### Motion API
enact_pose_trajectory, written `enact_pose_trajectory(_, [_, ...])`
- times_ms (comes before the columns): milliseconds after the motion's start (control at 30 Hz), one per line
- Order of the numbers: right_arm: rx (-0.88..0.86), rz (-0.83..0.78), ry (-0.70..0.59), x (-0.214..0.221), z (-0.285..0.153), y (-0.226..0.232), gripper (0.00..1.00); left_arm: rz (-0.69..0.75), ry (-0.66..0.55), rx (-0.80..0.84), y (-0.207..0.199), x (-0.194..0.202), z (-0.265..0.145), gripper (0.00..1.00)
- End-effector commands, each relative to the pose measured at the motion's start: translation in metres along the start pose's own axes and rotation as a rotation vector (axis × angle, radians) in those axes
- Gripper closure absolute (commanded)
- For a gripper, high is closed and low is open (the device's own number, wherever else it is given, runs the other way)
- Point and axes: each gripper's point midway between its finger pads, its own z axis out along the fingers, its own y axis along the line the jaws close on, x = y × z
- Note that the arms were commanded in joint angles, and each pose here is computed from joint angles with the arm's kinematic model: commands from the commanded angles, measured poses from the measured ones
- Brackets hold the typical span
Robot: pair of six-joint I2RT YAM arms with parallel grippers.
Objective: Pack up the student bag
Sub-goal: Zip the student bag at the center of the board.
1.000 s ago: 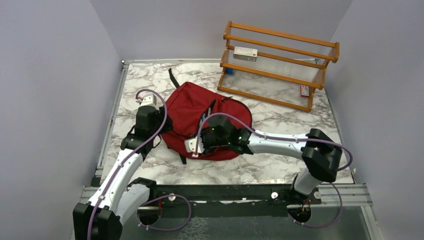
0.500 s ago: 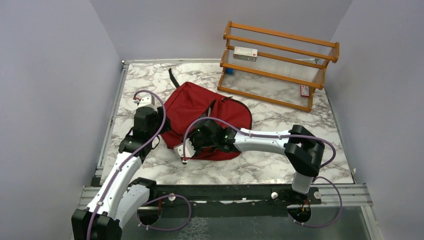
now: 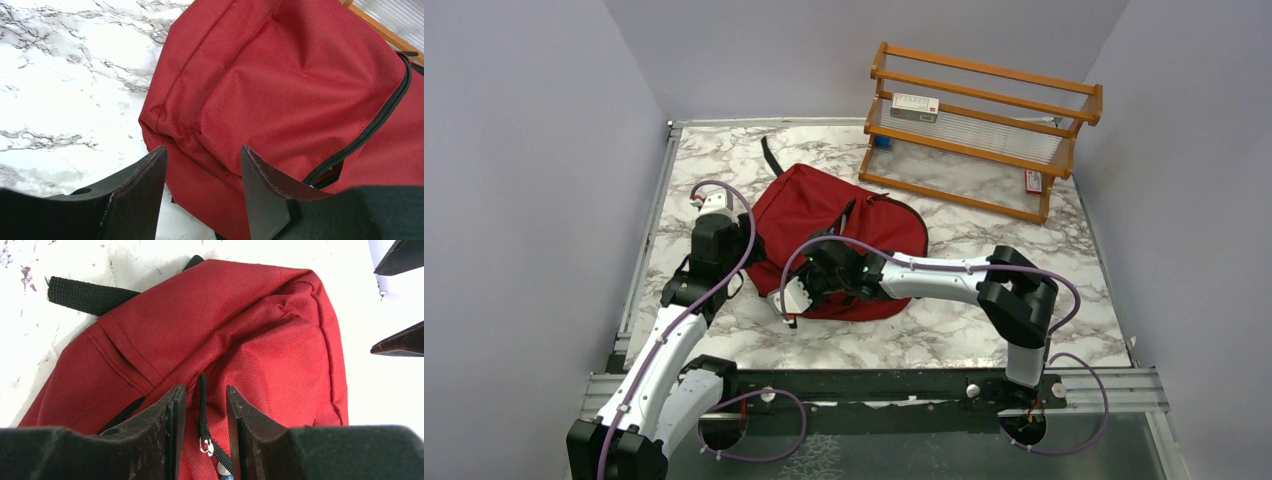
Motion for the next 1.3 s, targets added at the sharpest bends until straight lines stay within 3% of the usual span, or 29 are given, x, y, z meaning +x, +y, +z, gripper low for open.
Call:
enact_pose_trajectory(0, [-0.005, -0.015, 0.053, 0.007, 0.006, -0.003, 0.62, 0.000, -0.042, -0.009, 0.000, -0.016, -0.006, 0.43])
enact_pose_trajectory(600, [0.064, -0.003, 0.134, 0.020, 0.008, -0.018, 0.75, 0.000, -0.041, -0.009, 0.000, -0.015, -0.005, 0.43])
enact_pose_trajectory(967, [0.193, 0.138, 0.035, -0.002, -0.008, -0.043, 0.99, 0.000, -0.044, -0.010, 0.000, -0.016, -0.004, 0.43])
enact_pose_trajectory(1267, [0.342, 0.341, -0.087, -0.019, -0.033, -0.063, 0.99, 0.002, -0.029, 0.000, -0.002, -0.013, -0.002, 0.43])
